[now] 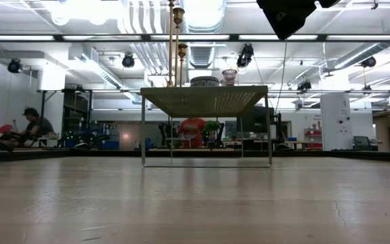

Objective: Pick & Place candle stick holders
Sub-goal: Move the pink glass candle holder to the center of the table

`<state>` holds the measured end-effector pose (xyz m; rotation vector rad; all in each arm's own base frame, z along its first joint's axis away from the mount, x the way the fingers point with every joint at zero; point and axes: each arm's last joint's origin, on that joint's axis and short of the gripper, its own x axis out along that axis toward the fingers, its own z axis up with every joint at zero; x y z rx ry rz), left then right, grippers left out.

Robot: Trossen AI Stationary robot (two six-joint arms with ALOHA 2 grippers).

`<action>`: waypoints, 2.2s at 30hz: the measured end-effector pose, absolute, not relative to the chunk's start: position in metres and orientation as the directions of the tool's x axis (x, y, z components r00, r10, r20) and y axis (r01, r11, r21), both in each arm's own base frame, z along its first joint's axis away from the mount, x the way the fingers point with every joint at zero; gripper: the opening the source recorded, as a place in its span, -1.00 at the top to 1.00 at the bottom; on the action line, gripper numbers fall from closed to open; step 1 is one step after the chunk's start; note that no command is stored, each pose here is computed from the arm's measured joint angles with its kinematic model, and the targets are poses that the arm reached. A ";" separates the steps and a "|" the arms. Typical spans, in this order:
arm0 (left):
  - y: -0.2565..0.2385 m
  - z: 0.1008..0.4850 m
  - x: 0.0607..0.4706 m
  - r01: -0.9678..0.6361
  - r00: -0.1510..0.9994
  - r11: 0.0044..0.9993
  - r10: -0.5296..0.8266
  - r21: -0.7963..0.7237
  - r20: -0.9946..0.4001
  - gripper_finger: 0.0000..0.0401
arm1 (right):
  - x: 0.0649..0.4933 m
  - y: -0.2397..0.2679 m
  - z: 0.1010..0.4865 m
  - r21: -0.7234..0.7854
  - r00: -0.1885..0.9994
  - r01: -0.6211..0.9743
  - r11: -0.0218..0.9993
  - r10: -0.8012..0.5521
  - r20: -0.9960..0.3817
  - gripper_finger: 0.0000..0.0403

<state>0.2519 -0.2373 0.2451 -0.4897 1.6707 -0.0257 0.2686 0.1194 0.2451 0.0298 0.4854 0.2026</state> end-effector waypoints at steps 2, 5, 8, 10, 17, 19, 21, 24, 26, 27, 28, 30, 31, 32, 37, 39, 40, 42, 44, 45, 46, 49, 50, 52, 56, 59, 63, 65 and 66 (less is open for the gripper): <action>-0.237 0.242 0.251 -0.304 -0.089 0.907 -0.331 -0.291 -0.940 0.47 | 0.269 0.119 0.245 0.076 0.865 -0.186 0.980 0.200 -0.460 0.96; -0.238 0.241 0.250 -0.301 -0.088 0.907 -0.335 -0.295 -0.938 0.53 | 0.269 0.119 0.245 0.074 0.865 -0.187 0.979 0.200 -0.460 0.96; -0.239 0.240 0.252 -0.296 -0.069 0.904 -0.342 -0.308 -0.937 0.57 | 0.269 0.119 0.245 0.074 0.865 -0.187 0.979 0.200 -0.460 0.96; -0.240 0.239 0.254 -0.276 -0.037 0.907 -0.340 -0.317 -0.940 0.59 | 0.269 0.119 0.245 0.074 0.865 -0.187 0.979 0.200 -0.460 0.96; -0.240 0.226 0.252 -0.270 -0.052 0.905 -0.355 -0.329 -0.934 0.60 | 0.269 0.119 0.245 0.074 0.865 -0.187 0.979 0.200 -0.460 0.96; -0.240 0.225 0.252 -0.268 -0.041 0.906 -0.351 -0.328 -0.935 0.60 | 0.269 0.119 0.245 0.074 0.865 -0.187 0.979 0.200 -0.460 0.96; -0.239 0.224 0.253 -0.269 -0.029 0.908 -0.342 -0.322 -0.939 0.61 | 0.269 0.119 0.245 0.075 0.865 -0.187 0.979 0.200 -0.460 0.96; -0.238 0.225 0.255 -0.273 -0.022 0.905 -0.345 -0.327 -0.938 0.66 | 0.269 0.119 0.245 0.075 0.865 -0.187 0.979 0.200 -0.460 0.96; -0.238 0.225 0.256 -0.274 -0.015 0.905 -0.343 -0.326 -0.939 0.74 | 0.269 0.119 0.245 0.074 0.865 -0.187 0.979 0.201 -0.460 0.96; -0.237 0.225 0.256 -0.276 -0.011 0.905 -0.340 -0.324 -0.940 0.79 | 0.269 0.119 0.245 0.075 0.865 -0.187 0.979 0.201 -0.459 0.96; -0.237 0.225 0.257 -0.276 -0.006 0.905 -0.338 -0.324 -0.941 0.83 | 0.269 0.119 0.245 0.075 0.865 -0.187 0.979 0.201 -0.459 0.96; -0.235 0.226 0.259 -0.278 0.010 0.904 -0.335 -0.324 -0.942 0.86 | 0.269 0.119 0.245 0.074 0.865 -0.188 0.979 0.201 -0.459 0.96; -0.235 0.226 0.260 -0.280 0.016 0.903 -0.334 -0.325 -0.942 0.86 | 0.269 0.119 0.245 0.075 0.865 -0.187 0.979 0.201 -0.459 0.96; -0.234 0.226 0.261 -0.282 0.027 0.903 -0.331 -0.325 -0.943 0.86 | 0.269 0.119 0.245 0.074 0.865 -0.188 0.979 0.201 -0.459 0.96; -0.224 0.228 0.274 -0.308 0.134 0.898 -0.286 -0.314 -0.949 0.86 | 0.267 0.120 0.242 0.069 0.860 -0.192 0.979 0.202 -0.468 0.96; -0.218 0.228 0.281 -0.328 0.161 0.892 -0.270 -0.310 -0.949 0.84 | 0.266 0.121 0.240 0.066 0.857 -0.197 0.978 0.205 -0.473 0.96; -0.214 0.228 0.284 -0.340 0.174 0.889 -0.262 -0.308 -0.949 0.83 | 0.265 0.122 0.240 0.066 0.856 -0.200 0.978 0.207 -0.474 0.96; -0.205 0.228 0.291 -0.367 0.195 0.879 -0.248 -0.305 -0.949 0.82 | 0.264 0.124 0.238 0.066 0.853 -0.209 0.976 0.215 -0.477 0.96; -0.195 0.228 0.298 -0.389 0.205 0.869 -0.241 -0.305 -0.949 0.82 | 0.261 0.126 0.236 0.063 0.847 -0.218 0.974 0.221 -0.483 0.96; -0.189 0.228 0.302 -0.398 0.212 0.865 -0.237 -0.305 -0.948 0.83 | 0.260 0.128 0.235 0.060 0.846 -0.221 0.973 0.222 -0.485 0.96; -0.184 0.228 0.306 -0.402 0.220 0.863 -0.234 -0.307 -0.947 0.84 | 0.259 0.129 0.235 0.057 0.847 -0.216 0.975 0.216 -0.485 0.96; -0.170 0.229 0.318 -0.403 0.263 0.855 -0.236 -0.328 -0.936 0.85 | 0.255 0.134 0.231 0.053 0.843 -0.219 0.974 0.216 -0.493 0.96; -0.165 0.229 0.322 -0.405 0.278 0.850 -0.236 -0.337 -0.931 0.85 | 0.254 0.135 0.230 0.049 0.843 -0.219 0.975 0.214 -0.494 0.96; -0.155 0.229 0.329 -0.402 0.309 0.847 -0.233 -0.348 -0.922 0.84 | 0.252 0.139 0.229 0.043 0.842 -0.224 0.974 0.215 -0.494 0.96; -0.136 0.231 0.342 -0.415 0.362 0.831 -0.223 -0.370 -0.905 0.84 | 0.247 0.145 0.228 0.039 0.844 -0.224 0.974 0.214 -0.492 0.96; -0.122 0.231 0.349 -0.437 0.385 0.814 -0.215 -0.382 -0.898 0.84 | 0.245 0.149 0.227 0.042 0.848 -0.233 0.972 0.224 -0.481 0.96; -0.109 0.234 0.358 -0.446 0.437 0.789 -0.219 -0.422 -0.873 0.84 | 0.242 0.150 0.224 0.035 0.852 -0.228 0.973 0.216 -0.477 0.96; -0.104 0.234 0.363 -0.443 0.468 0.777 -0.225 -0.447 -0.855 0.84 | 0.242 0.149 0.222 0.036 0.851 -0.224 0.974 0.213 -0.480 0.96; -0.103 0.234 0.366 -0.437 0.480 0.773 -0.233 -0.461 -0.846 0.84 | 0.241 0.149 0.220 0.036 0.850 -0.219 0.975 0.209 -0.484 0.96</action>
